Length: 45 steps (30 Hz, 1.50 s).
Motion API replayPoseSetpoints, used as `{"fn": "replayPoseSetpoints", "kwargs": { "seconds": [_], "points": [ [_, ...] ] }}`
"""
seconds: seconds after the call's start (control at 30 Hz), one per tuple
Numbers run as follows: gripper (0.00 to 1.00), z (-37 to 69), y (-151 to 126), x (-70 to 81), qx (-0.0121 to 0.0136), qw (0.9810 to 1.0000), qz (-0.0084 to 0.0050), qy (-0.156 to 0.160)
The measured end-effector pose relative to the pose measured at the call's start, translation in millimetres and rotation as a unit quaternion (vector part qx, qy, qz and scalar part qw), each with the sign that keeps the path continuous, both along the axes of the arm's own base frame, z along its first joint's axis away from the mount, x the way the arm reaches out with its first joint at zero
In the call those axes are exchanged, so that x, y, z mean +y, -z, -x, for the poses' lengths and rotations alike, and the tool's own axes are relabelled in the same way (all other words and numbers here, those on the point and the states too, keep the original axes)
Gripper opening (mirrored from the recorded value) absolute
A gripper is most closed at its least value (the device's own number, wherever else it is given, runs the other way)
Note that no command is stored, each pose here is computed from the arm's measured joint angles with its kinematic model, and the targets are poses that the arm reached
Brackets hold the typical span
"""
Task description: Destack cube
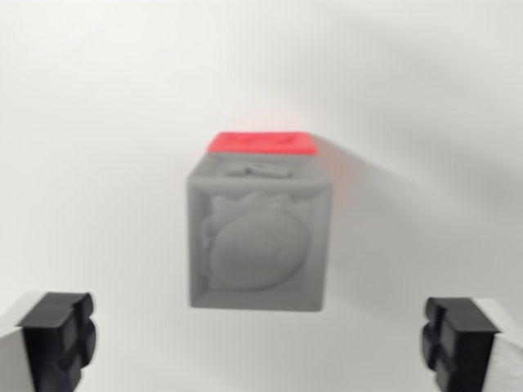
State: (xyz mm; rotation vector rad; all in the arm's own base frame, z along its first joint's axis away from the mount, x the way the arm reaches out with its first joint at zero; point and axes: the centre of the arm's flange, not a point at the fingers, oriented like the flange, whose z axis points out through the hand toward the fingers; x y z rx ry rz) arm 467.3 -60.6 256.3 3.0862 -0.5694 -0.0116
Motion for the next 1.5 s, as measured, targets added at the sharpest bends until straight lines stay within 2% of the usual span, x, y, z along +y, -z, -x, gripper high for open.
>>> {"fn": "replayPoseSetpoints", "kwargs": {
  "seconds": [0.13,0.3,0.5,0.7,0.8,0.97,1.0,1.5],
  "points": [
    [1.0,1.8,12.4,-0.8,-0.0026,1.0,0.0,-0.006],
    [1.0,2.1,36.8,-1.0,0.0006,1.0,-0.0004,-0.006],
    [1.0,2.5,59.9,-0.9,-0.0004,1.0,0.0,-0.007],
    [1.0,2.7,76.7,-0.8,-0.0004,1.0,0.0002,-0.007],
    [1.0,2.7,82.3,-0.7,0.0,1.0,0.0001,-0.007],
    [1.0,2.5,87.6,-0.8,-0.001,1.0,0.0002,-0.007],
    [0.0,2.5,87.8,-0.9,-0.0011,1.0,0.0002,-0.007],
    [0.0,2.3,87.7,-1.0,-0.0016,1.0,0.0002,-0.007]
  ]
}}
